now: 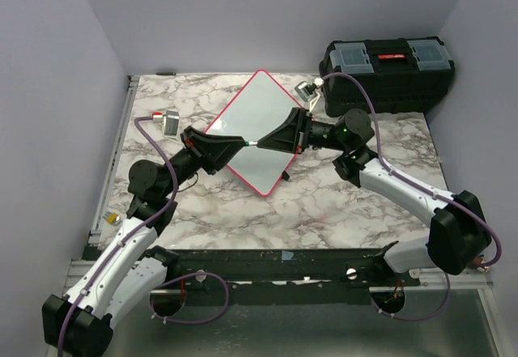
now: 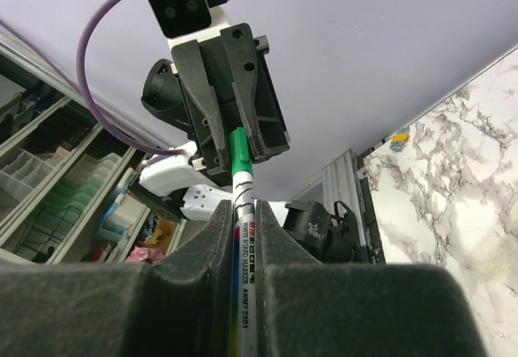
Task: Write a sentence on the whiteboard
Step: Open the pen cap from the whiteboard marker, then place the pen cap at the center of the board.
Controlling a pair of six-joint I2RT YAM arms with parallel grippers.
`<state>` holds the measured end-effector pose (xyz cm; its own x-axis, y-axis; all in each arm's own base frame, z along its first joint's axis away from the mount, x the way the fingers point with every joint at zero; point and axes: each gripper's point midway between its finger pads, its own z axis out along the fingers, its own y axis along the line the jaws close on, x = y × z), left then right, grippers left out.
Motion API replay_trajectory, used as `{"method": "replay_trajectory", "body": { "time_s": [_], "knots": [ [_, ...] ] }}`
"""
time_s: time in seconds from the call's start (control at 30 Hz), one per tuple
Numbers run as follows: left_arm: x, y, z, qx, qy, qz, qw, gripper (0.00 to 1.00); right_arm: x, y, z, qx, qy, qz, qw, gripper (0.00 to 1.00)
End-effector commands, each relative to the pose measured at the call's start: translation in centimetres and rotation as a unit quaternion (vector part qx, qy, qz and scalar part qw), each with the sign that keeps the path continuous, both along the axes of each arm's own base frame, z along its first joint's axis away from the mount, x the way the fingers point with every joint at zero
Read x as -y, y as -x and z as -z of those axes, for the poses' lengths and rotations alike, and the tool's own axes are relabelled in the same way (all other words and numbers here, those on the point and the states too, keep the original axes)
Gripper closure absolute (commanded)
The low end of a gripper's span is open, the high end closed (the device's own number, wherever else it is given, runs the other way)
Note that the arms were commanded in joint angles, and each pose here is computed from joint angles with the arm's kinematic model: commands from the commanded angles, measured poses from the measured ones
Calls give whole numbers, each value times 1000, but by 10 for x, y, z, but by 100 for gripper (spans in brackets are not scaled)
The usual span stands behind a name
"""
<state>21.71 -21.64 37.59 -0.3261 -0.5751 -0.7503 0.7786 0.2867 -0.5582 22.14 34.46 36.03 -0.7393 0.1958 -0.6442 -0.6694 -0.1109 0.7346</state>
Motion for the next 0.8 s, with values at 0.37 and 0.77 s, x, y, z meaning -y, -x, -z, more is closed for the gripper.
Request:
{"method": "replay_trajectory", "body": {
  "time_s": [0.37, 0.77],
  "knots": [
    [-48, -26, 1, -8, 11, -117, 993, 100, 12, 8, -10, 21, -10, 20, 1000, 99],
    [-76, -32, 7, -25, 9, -165, 986, 100, 13, 9, -8, 23, -7, 21, 999, 99]
  ]
}}
